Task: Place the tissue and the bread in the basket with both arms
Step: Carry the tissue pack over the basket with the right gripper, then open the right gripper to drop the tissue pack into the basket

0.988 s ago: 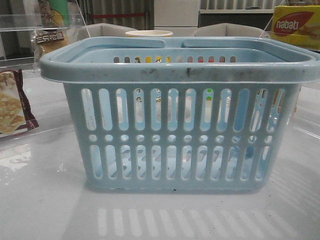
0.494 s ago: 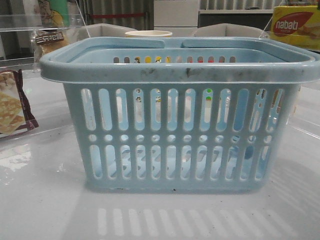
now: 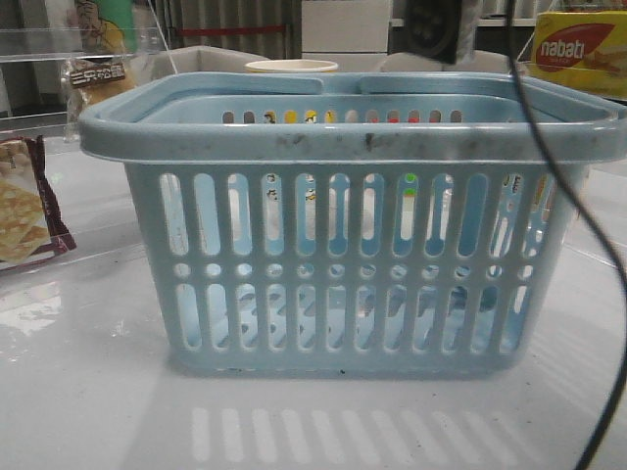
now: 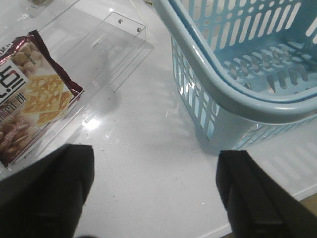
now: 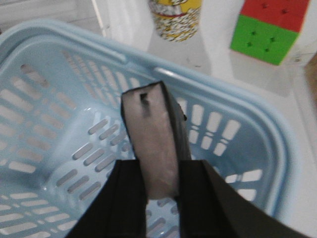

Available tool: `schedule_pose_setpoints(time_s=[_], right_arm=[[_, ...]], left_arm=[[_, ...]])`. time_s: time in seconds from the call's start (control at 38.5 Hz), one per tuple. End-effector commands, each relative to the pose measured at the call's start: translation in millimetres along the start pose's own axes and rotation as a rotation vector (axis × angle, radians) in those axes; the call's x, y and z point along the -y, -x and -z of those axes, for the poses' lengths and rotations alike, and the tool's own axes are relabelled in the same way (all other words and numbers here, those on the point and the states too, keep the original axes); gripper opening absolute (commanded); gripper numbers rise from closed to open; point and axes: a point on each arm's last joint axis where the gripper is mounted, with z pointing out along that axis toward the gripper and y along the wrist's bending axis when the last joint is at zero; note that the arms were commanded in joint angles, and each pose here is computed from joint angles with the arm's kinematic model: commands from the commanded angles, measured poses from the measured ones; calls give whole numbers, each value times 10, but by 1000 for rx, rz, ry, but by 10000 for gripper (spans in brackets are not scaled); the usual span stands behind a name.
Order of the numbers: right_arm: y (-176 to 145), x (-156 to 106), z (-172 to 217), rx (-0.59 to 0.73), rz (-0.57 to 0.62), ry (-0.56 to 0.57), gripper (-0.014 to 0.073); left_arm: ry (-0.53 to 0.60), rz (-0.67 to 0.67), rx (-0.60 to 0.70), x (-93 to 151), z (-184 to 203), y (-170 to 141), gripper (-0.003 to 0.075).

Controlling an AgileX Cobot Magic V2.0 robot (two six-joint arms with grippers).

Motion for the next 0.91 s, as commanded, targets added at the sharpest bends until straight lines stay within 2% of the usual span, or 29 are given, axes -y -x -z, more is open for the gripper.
schedule_pose_setpoints(time_s=[0.0,0.1,0.31,0.36,0.52,0.62,0.88], right_arm=[[112,-151,-13,73,36,33,145],[74,-193,-230,23,34,50,189],[41,-151,-434,-15,53,23,503],[44,-138,-410,-13,73,6,538],[52,-142,-161,13,126,-28,545],[17,-159,122,83,142,-30,545],[-345,-157,729,202,198,-48,545]], left_arm=[[-10,4,101,16,53,143,560],[-10,4,101,16,53,143,560],[-10,4,101,16,53,143,560],[-10,4,101,16,53,143,560],[-10,4,101,16,53,143,560],[-10,4,101,16,53,143,560],[-10,4,101,16,53,143,560]])
